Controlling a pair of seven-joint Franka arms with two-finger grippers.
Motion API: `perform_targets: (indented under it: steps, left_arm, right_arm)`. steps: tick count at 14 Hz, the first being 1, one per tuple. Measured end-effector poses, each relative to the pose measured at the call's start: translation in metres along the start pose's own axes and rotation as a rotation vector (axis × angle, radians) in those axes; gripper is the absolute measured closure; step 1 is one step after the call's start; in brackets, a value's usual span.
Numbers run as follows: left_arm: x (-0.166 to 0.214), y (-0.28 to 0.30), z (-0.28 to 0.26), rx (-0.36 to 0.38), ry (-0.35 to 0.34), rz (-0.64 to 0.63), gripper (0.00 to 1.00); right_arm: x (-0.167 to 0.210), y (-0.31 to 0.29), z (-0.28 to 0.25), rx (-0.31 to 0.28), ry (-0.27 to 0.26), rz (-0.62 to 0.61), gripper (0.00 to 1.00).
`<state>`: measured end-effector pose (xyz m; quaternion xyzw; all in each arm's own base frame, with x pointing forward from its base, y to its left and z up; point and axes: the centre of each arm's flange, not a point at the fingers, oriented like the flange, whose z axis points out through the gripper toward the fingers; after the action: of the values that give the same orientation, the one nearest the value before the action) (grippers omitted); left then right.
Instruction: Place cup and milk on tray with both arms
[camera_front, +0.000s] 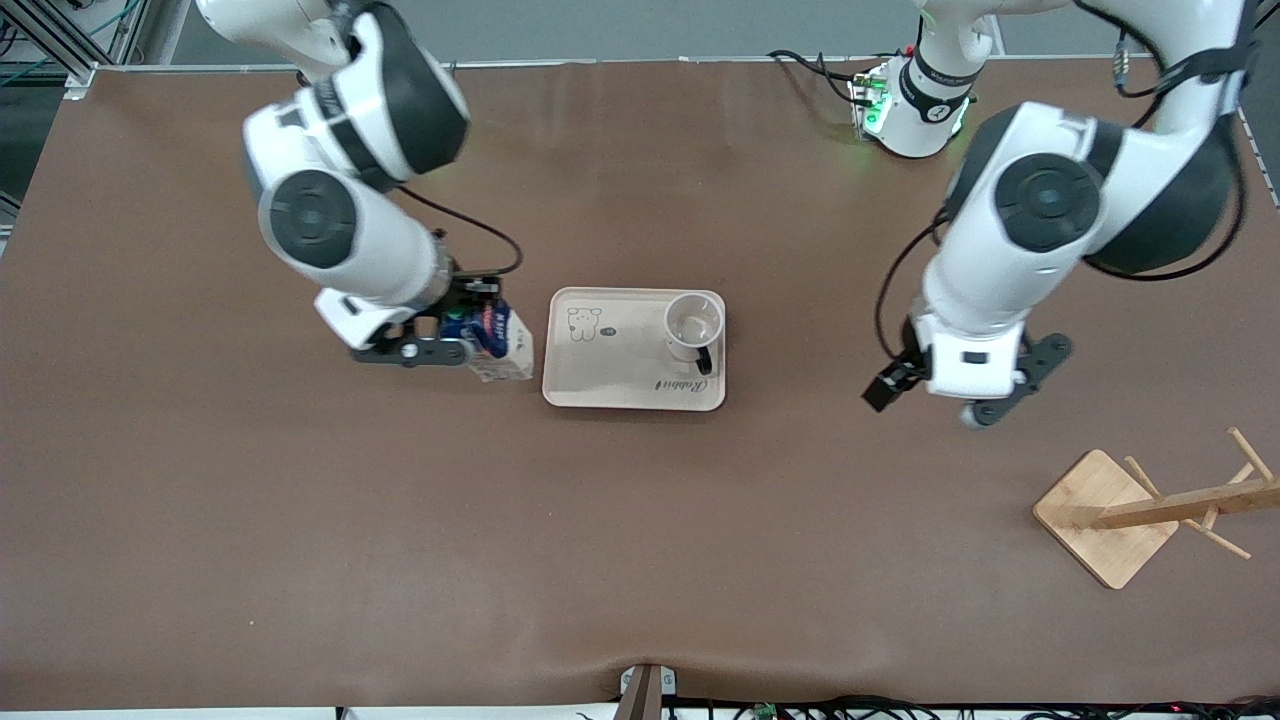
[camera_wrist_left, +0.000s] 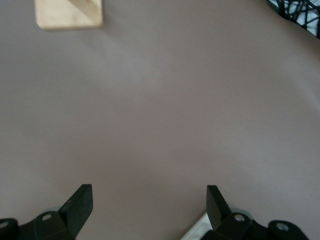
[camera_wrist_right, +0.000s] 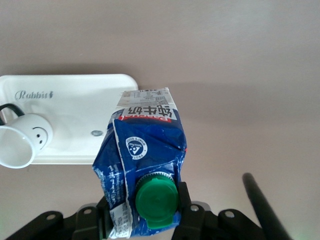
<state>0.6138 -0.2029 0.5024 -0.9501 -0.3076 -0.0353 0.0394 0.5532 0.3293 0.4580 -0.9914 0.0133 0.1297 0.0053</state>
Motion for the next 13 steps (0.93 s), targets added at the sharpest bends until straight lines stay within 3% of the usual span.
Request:
perform_targets:
  steps: [3, 6, 13]
  left_arm:
    - [0.037, -0.042, -0.017, 0.013, 0.016, 0.100, 0.00]
    - [0.064, -0.074, -0.031, 0.012, 0.037, 0.181, 0.00]
    - [0.083, -0.116, -0.060, 0.049, 0.036, 0.332, 0.00]
  right_arm:
    - [0.004, -0.036, 0.027, -0.006, 0.020, -0.036, 0.50]
    - [0.005, -0.064, 0.068, -0.035, -0.003, -0.067, 0.50]
    - [-0.006, -0.096, 0.102, -0.068, -0.025, -0.107, 0.50]
